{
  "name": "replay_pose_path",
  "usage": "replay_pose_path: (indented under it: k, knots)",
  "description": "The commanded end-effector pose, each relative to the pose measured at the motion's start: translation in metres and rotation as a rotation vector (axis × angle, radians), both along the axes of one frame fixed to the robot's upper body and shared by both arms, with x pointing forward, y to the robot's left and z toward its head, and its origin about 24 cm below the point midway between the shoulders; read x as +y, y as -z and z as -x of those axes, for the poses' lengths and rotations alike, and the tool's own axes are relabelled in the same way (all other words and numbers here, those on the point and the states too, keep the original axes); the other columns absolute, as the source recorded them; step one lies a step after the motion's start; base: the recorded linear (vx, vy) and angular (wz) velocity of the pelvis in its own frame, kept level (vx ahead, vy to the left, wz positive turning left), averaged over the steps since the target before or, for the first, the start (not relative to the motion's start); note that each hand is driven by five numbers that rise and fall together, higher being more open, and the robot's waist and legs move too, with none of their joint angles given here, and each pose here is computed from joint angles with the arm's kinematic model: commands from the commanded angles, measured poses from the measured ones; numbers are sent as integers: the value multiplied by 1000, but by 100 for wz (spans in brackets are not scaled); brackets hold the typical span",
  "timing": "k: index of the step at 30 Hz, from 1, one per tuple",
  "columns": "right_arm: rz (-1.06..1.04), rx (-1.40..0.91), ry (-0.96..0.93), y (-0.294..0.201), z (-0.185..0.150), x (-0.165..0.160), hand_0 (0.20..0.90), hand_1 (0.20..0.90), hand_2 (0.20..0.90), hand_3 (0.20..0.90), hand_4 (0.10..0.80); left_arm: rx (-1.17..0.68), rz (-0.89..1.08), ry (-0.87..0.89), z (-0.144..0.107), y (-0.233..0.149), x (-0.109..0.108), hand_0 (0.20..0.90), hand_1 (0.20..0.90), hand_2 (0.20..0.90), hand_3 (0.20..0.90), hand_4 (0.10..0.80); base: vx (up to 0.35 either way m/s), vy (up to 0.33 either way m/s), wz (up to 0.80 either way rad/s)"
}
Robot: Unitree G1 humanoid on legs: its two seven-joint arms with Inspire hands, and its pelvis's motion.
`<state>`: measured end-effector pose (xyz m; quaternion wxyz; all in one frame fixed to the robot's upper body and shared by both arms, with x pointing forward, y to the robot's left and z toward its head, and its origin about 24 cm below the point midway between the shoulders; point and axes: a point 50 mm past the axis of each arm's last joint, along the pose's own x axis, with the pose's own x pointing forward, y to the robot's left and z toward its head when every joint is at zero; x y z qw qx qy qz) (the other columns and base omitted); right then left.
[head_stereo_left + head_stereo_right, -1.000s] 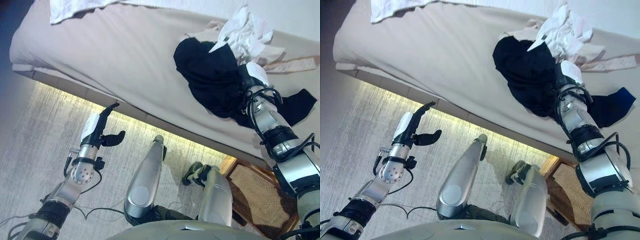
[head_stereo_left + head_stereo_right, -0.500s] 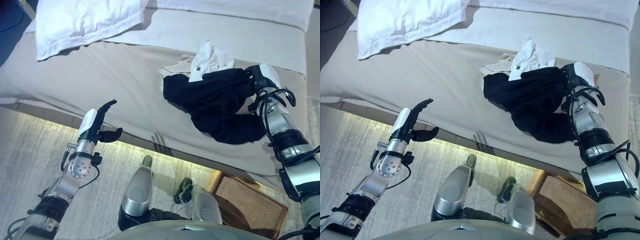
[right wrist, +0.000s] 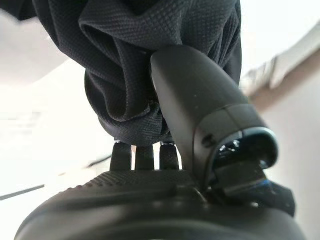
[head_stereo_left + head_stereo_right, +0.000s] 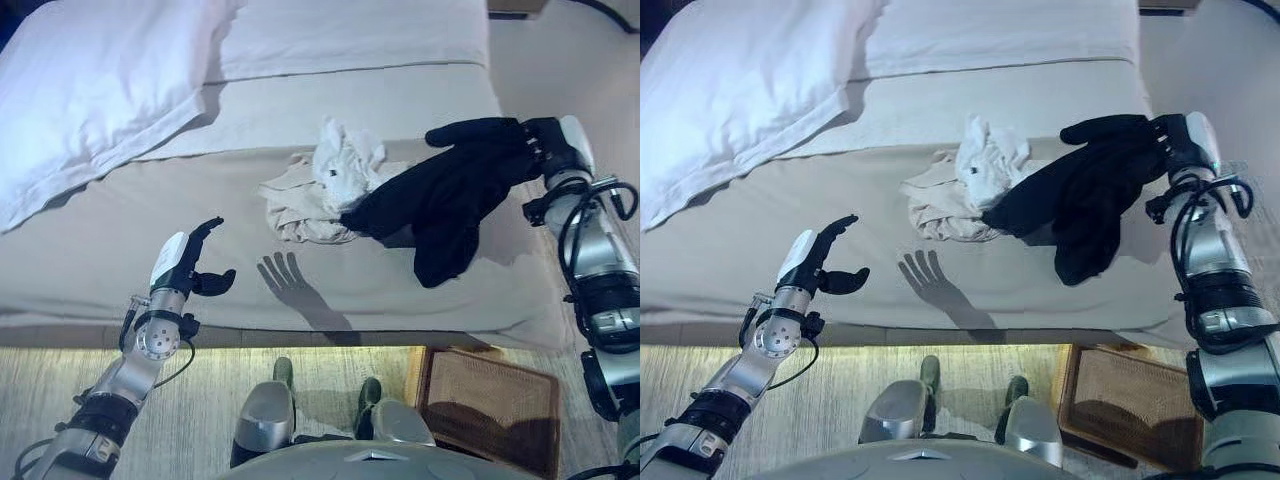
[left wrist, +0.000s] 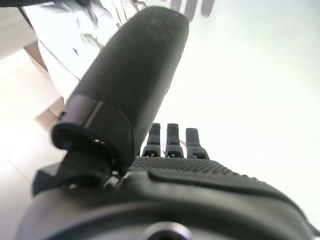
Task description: Pick up the clothes from the bed and place them into the basket
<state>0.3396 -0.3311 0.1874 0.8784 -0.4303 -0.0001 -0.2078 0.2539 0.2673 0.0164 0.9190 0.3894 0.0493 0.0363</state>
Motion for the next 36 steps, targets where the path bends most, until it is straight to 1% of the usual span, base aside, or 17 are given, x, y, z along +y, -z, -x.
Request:
replay_pose_path:
  k: [1,6,9,11,16,26,30,36]
  knots:
    - [168,-235,33,-61,21,-21,300,300,300,200,100,-21,-18,4,-3,0,5,900,900,900,900,800,-41,6,-19]
    - [208,-356,42,-95,39,-27,300,300,300,200,100,-56,-15,2,-8,-5,7,900,900,900,900,800,-26,20,-39]
    - [225,-395,58,-106,49,-32,300,300,300,200,100,-69,-22,11,-10,-6,6,900,900,900,900,800,-18,21,-41]
    - [252,-432,87,-121,60,-39,300,300,300,200,100,-77,-29,17,-12,-7,6,900,900,900,900,800,-31,9,-37]
    - [288,-467,135,-135,79,-49,300,300,300,200,100,-77,-36,19,-12,-7,8,900,900,900,900,800,-36,9,-37]
    - [295,-473,212,-126,116,-73,300,300,300,200,100,-80,-62,6,-15,-8,11,900,900,900,900,800,-9,14,-25]
    - [281,-515,239,-124,133,-82,300,300,300,200,100,-73,-66,-21,-12,-6,19,900,900,900,900,800,-1,5,-26]
    - [257,-600,297,-126,156,-92,300,300,300,200,100,-60,-66,-35,-8,-2,23,900,900,900,900,800,-16,-4,-21]
